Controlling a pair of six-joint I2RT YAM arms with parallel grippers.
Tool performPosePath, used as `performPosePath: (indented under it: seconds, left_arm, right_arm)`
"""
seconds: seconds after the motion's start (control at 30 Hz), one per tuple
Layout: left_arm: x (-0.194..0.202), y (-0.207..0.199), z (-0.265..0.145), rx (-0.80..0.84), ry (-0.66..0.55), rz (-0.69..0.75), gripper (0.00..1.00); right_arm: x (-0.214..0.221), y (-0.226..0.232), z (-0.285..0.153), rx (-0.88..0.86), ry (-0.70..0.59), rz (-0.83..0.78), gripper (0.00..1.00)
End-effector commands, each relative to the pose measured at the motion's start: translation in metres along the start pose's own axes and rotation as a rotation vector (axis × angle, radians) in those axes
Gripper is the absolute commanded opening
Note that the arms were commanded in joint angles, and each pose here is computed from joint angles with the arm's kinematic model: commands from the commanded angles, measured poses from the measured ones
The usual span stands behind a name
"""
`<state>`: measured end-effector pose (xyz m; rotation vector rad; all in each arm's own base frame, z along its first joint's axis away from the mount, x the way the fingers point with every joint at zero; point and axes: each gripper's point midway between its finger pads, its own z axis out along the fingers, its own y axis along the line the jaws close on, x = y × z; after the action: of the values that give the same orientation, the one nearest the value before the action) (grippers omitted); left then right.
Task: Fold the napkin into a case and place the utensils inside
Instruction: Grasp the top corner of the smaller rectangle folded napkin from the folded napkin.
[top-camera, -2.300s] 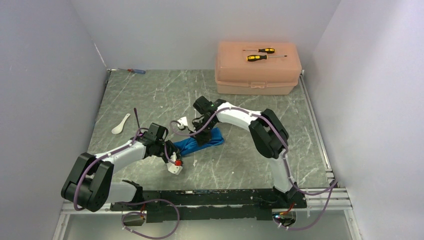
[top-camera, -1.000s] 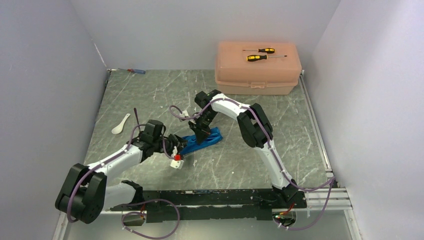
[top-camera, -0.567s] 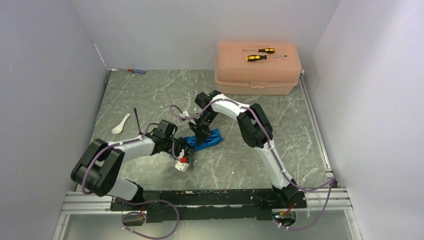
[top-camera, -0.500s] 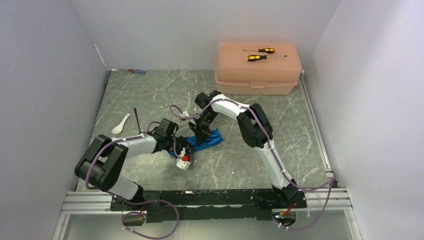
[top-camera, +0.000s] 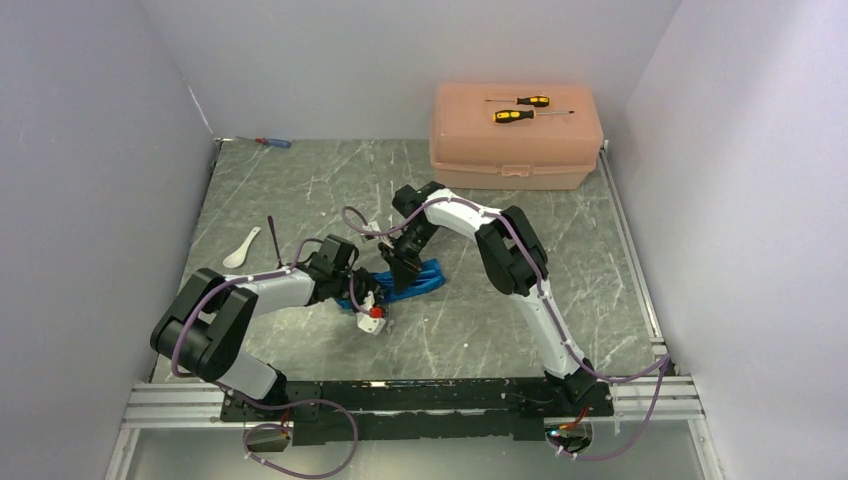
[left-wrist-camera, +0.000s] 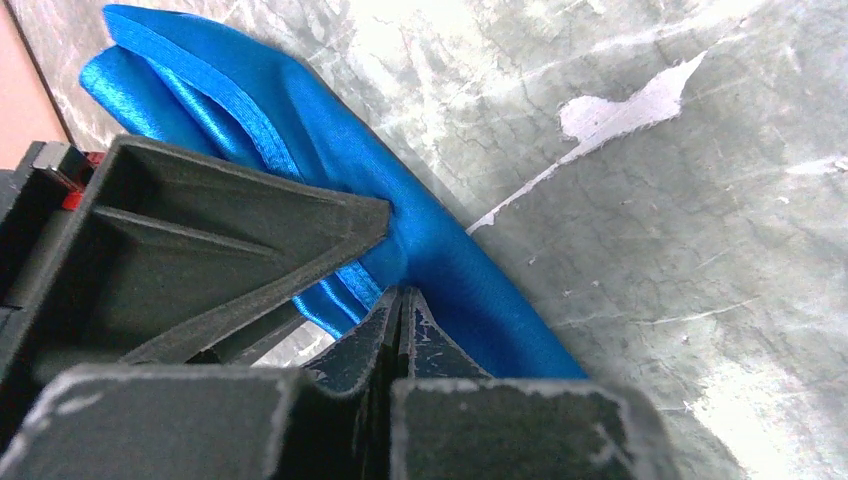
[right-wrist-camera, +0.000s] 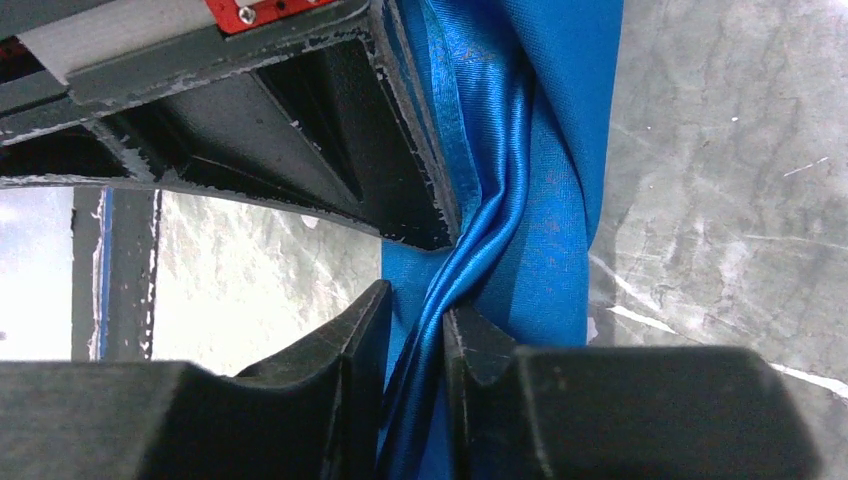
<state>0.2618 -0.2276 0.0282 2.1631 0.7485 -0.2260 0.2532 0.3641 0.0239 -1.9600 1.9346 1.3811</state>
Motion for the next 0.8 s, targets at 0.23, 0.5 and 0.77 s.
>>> performPosePath:
  seconds: [0.23, 0.5, 0.77]
  left_arm:
    - [0.005, -0.037, 0.000, 0.107, 0.057, -0.050, 0.03]
    - [-0.002, -0.043, 0.000, 0.123, 0.044, -0.068, 0.03]
    - [-0.002, -0.040, 0.001, 0.121, 0.047, -0.110, 0.03]
  right_arm:
    - [-0.040, 0.002, -0.047, 0.118, -0.202, -0.119, 0.42]
    - [-0.047, 0.002, -0.105, 0.304, -0.401, -0.100, 0.46]
    - [-0.038, 0.020, -0.123, 0.430, -0.517, -0.096, 0.00]
